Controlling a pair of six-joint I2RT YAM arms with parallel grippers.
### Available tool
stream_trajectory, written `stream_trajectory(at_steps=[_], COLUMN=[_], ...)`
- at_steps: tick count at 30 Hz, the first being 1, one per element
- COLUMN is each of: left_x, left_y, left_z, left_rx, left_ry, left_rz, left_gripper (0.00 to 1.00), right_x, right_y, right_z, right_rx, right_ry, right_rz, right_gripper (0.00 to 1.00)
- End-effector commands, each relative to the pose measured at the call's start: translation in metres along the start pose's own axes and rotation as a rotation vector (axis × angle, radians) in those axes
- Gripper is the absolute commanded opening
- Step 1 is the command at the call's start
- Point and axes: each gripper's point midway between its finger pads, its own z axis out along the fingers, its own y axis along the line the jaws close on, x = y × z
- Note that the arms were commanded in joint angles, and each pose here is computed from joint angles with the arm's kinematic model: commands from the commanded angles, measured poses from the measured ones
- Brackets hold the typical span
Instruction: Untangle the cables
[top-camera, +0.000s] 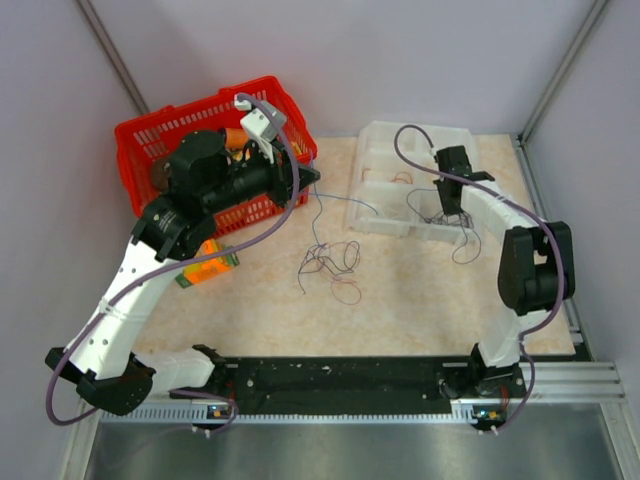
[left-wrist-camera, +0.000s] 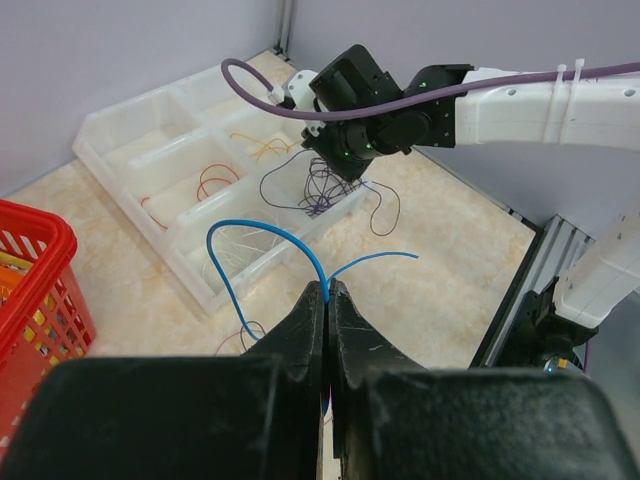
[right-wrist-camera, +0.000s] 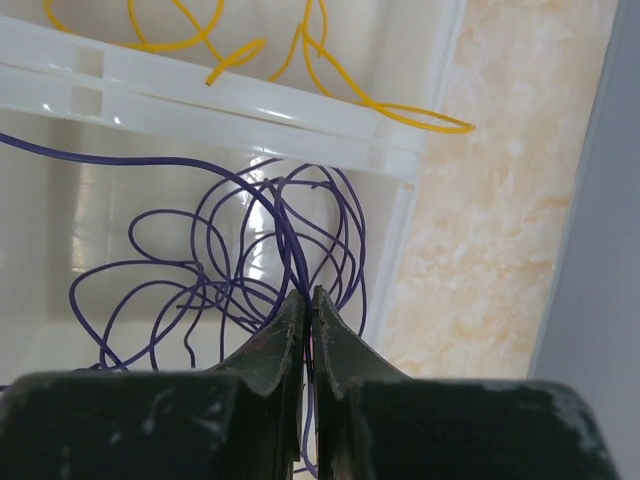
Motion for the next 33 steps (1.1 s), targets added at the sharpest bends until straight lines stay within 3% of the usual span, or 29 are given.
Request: stream_trajectory(at_steps=[1, 2, 4, 6, 9, 12, 17, 19, 21, 26, 30, 33], left_x=[-0.011, -0.011, -0.012, -0.012, -0.008, -0.007, -0.006, -0.005, -0.006, -0.006, -0.008, -0.008], left_y=[-0.003, -0.003, -0.004, -0.002, 0.001, 0.002, 0.003, 0.004, 0.003, 0.0, 0.0, 0.0], left_z=[-0.001, 0.0, 0.0, -0.001, -0.001, 0.0, 0.006, 0.008, 0.008, 0.007, 0.004, 0.005], left_rx=[0.021, 0.024, 0.029, 0.017, 0.002, 0.003, 0.017, 0.017, 0.023, 0.032, 0.028, 0.031], left_ry=[-0.042, -0.04, -0.041, -0.042, -0.036, -0.033, -0.027, -0.023, -0.024, -0.023, -0.028, -0.028], left_rz=[0.02, 0.02, 0.02, 0.021, 0.022, 0.019, 0.013, 0.009, 0.009, 0.008, 0.013, 0.01], left_gripper=[0.0, 0.0, 0.0, 0.0, 0.0, 0.0, 0.0, 0.0, 0.0, 0.0, 0.0, 0.0], right_x=[-0.029, -0.04, -0.043, -0.045, -0.024, 0.006, 0.06, 0.082, 0.085, 0.079, 0.083, 0.086], right_y=[0.009, 0.009, 0.007, 0.001, -0.002, -0.002, 0.004, -0.01, -0.01, 0.008, 0.008, -0.001], right_z=[0.008, 0.004, -0.008, -0.031, -0.06, -0.078, -0.084, -0.074, -0.068, -0.056, -0.04, -0.021], right_rx=[-0.052, -0.059, -0.064, -0.067, -0.095, -0.138, -0.214, -0.236, -0.316, -0.454, -0.428, -0.349], right_ry=[-0.029, -0.03, 0.01, 0.018, 0.042, 0.065, 0.093, 0.108, 0.045, -0.079, -0.102, -0.084], right_rz=[0.049, 0.085, 0.147, 0.209, 0.317, 0.419, 0.613, 0.803, 0.9, 0.845, 0.835, 0.849], right_gripper=[0.03, 0.09, 0.38, 0.53, 0.64, 0.69, 0.71, 0.7, 0.65, 0.54, 0.54, 0.47])
